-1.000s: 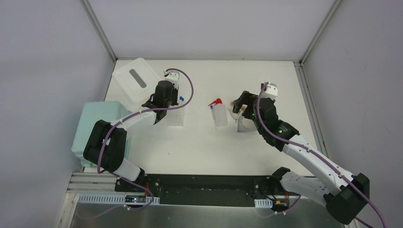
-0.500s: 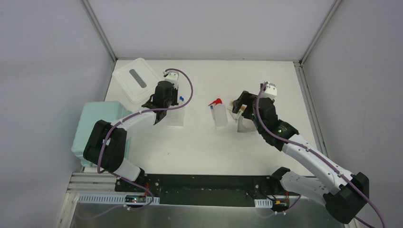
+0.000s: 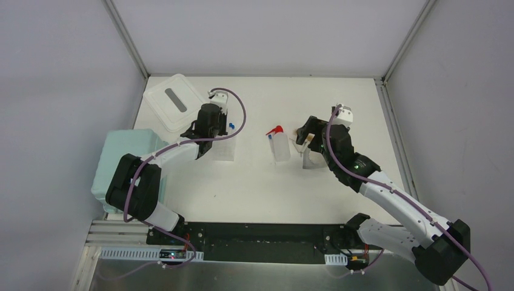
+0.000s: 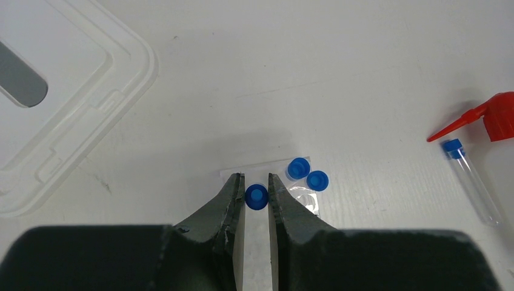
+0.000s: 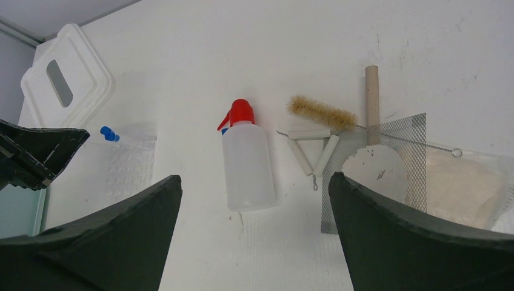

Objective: Organize the chemistry lab equipment

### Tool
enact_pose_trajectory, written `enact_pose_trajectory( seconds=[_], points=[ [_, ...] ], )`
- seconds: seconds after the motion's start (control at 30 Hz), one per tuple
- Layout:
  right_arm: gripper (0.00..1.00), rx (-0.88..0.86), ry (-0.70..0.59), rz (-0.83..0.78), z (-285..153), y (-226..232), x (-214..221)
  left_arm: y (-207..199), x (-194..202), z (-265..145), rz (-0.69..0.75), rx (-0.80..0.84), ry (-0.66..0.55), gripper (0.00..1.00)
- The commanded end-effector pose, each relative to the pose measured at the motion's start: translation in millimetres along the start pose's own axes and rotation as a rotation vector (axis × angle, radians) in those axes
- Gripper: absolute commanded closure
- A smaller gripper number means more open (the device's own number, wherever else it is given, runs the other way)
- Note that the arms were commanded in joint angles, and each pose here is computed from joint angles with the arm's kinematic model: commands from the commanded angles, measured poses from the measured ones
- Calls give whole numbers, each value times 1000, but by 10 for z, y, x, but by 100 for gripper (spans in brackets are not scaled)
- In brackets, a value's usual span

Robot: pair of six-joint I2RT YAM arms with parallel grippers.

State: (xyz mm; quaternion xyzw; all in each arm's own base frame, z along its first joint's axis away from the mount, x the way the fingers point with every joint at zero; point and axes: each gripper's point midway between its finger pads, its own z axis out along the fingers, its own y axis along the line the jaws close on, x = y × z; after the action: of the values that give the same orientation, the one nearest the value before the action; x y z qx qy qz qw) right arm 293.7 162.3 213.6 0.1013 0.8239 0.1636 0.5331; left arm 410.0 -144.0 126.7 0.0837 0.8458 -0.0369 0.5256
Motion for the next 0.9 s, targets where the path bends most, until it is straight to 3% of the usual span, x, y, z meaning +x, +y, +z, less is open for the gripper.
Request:
enact_pose_trajectory(
  seconds=[0.0,0.87],
  points=[
    [5,-8,-6,26,18,27,-21,-62,-105,-93,-25,25,-19,100],
    [5,-19,2,29,16,48,-7,-75,136,42,29,32,31,100]
  ],
)
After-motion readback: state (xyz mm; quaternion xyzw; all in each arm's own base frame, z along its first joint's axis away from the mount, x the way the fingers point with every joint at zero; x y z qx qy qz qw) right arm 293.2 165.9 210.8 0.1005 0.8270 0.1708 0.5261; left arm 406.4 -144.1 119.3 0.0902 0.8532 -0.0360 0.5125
